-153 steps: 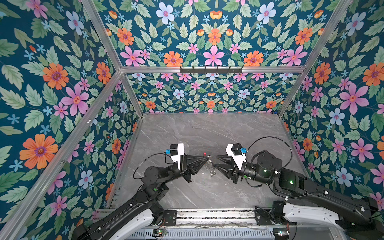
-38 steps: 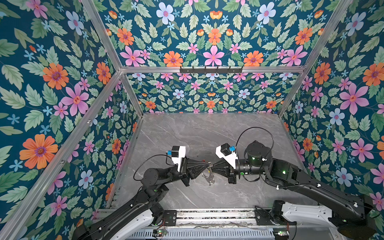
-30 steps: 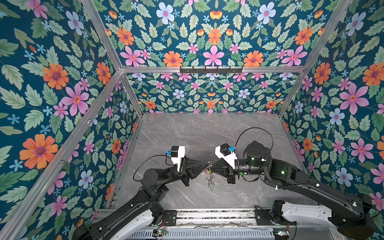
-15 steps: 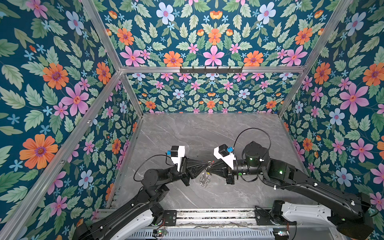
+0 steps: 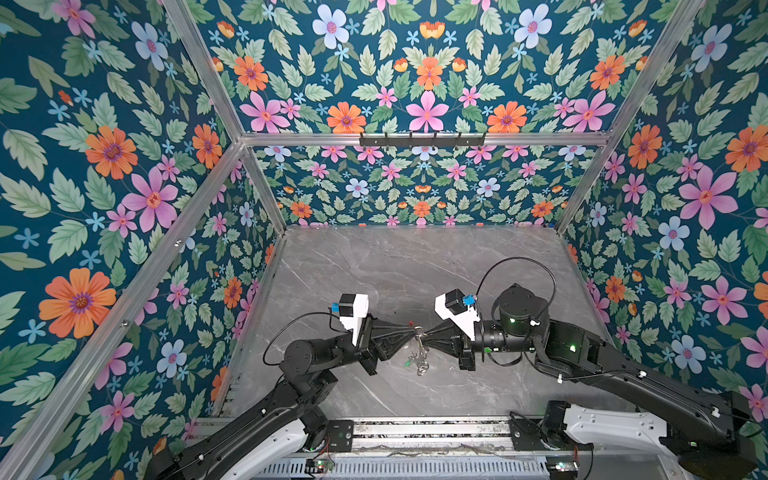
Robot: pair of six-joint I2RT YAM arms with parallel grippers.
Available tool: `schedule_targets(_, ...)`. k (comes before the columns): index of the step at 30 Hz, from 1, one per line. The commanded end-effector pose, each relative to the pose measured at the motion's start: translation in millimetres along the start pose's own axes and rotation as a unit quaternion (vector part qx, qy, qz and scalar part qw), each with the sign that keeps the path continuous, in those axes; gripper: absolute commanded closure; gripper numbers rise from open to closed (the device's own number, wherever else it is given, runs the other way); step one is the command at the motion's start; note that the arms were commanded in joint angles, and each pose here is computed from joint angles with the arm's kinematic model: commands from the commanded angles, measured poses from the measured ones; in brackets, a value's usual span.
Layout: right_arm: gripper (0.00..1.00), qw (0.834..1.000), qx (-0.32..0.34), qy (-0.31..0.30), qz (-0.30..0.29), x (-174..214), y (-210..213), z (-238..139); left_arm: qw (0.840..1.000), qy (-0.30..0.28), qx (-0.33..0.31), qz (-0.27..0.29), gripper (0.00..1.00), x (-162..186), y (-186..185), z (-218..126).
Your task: Remove the keys from the keyring
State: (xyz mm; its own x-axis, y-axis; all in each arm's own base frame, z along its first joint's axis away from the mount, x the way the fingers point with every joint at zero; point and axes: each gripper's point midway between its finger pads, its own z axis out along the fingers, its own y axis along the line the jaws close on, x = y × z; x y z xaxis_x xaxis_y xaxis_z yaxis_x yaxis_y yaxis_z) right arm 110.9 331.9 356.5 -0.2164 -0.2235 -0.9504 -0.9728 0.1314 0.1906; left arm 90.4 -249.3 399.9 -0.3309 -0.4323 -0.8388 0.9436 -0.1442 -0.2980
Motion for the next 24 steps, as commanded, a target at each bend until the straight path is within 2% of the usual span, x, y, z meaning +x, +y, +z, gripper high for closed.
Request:
schedule_targets(1, 1.0, 0.999, -0.003, 0.031, 0.014, 14.2, 1.9, -2.5, 0.997, -0.029, 0.055, 0.041, 1.0, -21.5, -29.0, 0.3)
schedule_targets(4, 1.0, 0.999, -0.029, 0.034, 0.01, 11.9, 12.8, -6.4, 0.997, -0.021, 0.066, 0.042, 1.0, -20.5, -33.0, 1.2)
schedule_targets(8, 1.0, 0.999, -0.031, 0.044, 0.008, 11.4, 12.9, -10.4, 0.997, -0.013, 0.063, 0.041, 1.0, -18.3, -32.1, 2.0)
schedule_targets(15, 1.0, 0.999, -0.034, 0.029, 0.014, 2.6, 12.2, -15.2, 0.998, -0.003, 0.055, 0.044, 1.0, -14.3, -28.3, 2.4)
schedule_targets(24, 1.0, 0.997, -0.074, 0.015, 0.025, -8.3, 18.3, -21.4, 0.996, 0.006, 0.074, 0.048, 1.0, -10.0, -35.1, 0.6)
